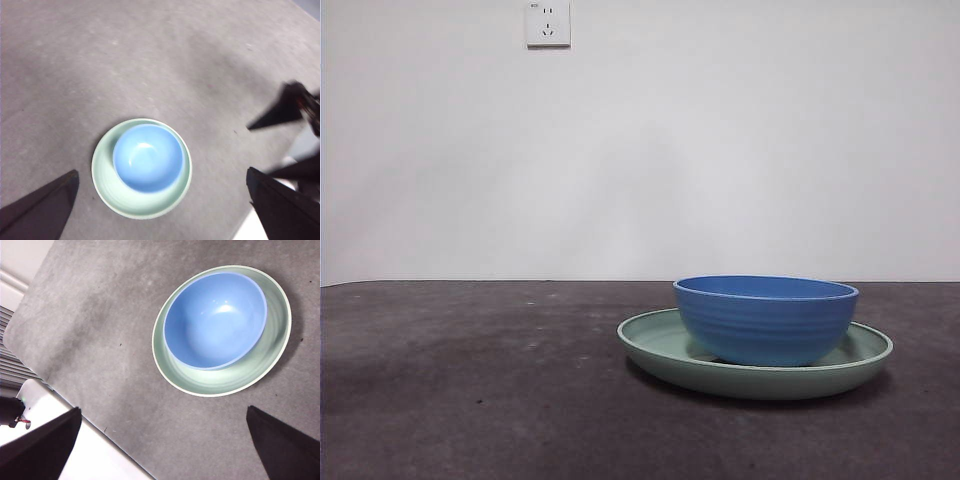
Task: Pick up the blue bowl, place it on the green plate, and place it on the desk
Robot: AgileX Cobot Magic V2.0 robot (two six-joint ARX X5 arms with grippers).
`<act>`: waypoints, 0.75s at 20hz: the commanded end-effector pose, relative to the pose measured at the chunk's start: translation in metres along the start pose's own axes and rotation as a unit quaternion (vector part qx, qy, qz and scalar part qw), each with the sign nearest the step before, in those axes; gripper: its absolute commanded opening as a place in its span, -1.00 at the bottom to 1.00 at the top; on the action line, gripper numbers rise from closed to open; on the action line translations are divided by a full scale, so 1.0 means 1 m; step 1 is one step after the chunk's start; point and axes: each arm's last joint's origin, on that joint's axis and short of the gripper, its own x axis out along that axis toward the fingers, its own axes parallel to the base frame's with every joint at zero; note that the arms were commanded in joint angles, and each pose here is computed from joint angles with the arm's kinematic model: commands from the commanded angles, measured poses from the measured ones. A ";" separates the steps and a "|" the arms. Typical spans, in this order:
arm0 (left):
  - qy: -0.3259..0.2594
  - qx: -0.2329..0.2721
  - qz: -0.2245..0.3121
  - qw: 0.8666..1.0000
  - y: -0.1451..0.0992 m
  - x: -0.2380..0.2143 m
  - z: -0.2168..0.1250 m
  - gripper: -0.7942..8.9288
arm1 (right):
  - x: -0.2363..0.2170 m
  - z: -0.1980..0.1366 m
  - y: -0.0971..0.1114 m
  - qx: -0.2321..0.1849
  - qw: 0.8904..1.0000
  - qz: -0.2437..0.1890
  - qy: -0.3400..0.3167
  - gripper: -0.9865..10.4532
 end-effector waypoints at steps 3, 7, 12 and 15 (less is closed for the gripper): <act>0.035 0.019 -0.005 0.999 -0.006 -0.023 -0.028 0.38 | -0.001 0.003 0.002 -0.016 1.000 0.002 -0.004 0.24; 0.068 0.007 0.000 0.998 -0.001 -0.026 -0.064 0.38 | -0.001 0.003 0.002 -0.017 1.000 0.002 -0.005 0.24; -0.006 -0.007 -0.001 1.000 0.005 -0.017 -0.133 0.38 | -0.001 0.003 0.002 -0.018 1.000 0.002 -0.006 0.24; -0.028 -0.018 0.003 0.999 0.012 -0.011 -0.180 0.38 | -0.001 0.003 0.002 -0.019 1.000 0.003 -0.007 0.24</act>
